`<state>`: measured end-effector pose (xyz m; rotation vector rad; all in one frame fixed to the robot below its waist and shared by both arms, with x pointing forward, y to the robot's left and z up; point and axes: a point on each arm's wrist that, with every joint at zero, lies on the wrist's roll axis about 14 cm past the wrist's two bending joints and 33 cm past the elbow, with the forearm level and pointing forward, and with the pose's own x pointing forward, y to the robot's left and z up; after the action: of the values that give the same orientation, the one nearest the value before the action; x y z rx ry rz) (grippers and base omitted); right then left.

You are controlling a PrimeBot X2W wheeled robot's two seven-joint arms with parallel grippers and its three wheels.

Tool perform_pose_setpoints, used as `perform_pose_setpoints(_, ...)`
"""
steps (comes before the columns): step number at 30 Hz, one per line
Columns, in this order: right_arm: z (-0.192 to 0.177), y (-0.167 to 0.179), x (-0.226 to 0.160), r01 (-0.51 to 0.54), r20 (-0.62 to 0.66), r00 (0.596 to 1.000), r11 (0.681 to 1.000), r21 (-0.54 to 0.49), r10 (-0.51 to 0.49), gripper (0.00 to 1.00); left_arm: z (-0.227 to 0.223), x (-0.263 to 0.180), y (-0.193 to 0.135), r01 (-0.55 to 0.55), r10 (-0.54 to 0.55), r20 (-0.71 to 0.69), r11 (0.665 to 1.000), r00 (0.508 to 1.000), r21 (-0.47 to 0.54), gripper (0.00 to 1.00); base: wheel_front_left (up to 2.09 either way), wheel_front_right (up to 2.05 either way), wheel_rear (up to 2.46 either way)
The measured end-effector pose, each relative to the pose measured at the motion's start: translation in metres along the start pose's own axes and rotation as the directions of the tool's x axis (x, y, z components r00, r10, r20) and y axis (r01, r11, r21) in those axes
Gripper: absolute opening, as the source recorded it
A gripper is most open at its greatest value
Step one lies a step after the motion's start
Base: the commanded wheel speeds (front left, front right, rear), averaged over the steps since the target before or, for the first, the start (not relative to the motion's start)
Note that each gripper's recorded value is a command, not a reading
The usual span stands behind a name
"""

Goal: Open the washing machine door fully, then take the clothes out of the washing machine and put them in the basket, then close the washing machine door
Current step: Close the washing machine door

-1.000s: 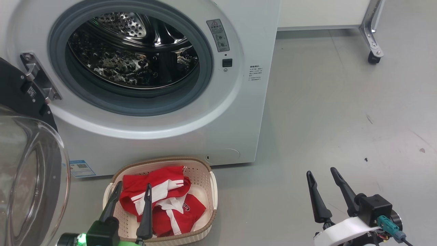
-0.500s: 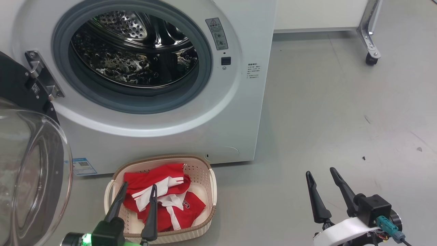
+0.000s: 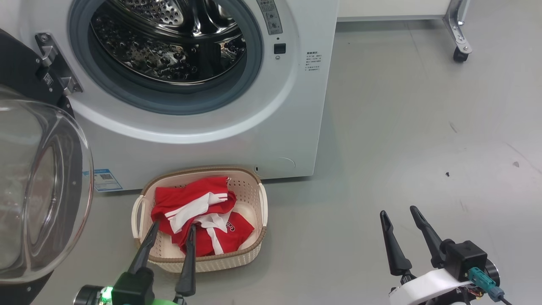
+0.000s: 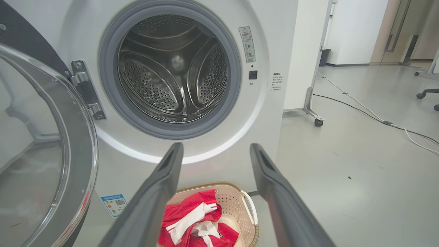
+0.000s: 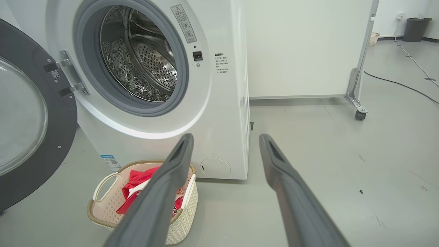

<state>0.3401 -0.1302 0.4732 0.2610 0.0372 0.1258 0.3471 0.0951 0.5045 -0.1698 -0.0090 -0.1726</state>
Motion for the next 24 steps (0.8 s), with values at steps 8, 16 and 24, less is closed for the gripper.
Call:
perform_pose_setpoints(8,-0.0022,-0.0018,0.0010,0.005,-0.007,1.000,1.000,0.001,-0.005,1.00,-0.0009,0.0008,0.0026,-0.006,0.006,-0.004,1.000,1.000,0.003,1.00,-0.60,0.60,0.00)
perform_pose_setpoints(16,-0.0022,-0.0031,0.0013,0.010,-0.007,1.000,1.000,0.000,-0.010,1.00,-0.0008,0.0010,0.0041,-0.011,0.011,-0.007,1.000,1.000,0.004,1.00,-0.29,0.29,0.00)
perform_pose_setpoints(24,-0.0010,-0.0020,0.0014,0.006,-0.004,1.000,1.000,0.000,-0.006,1.00,0.0012,0.0001,0.0051,-0.014,0.014,-0.002,1.000,1.000,0.009,1.00,-0.02,0.02,0.00)
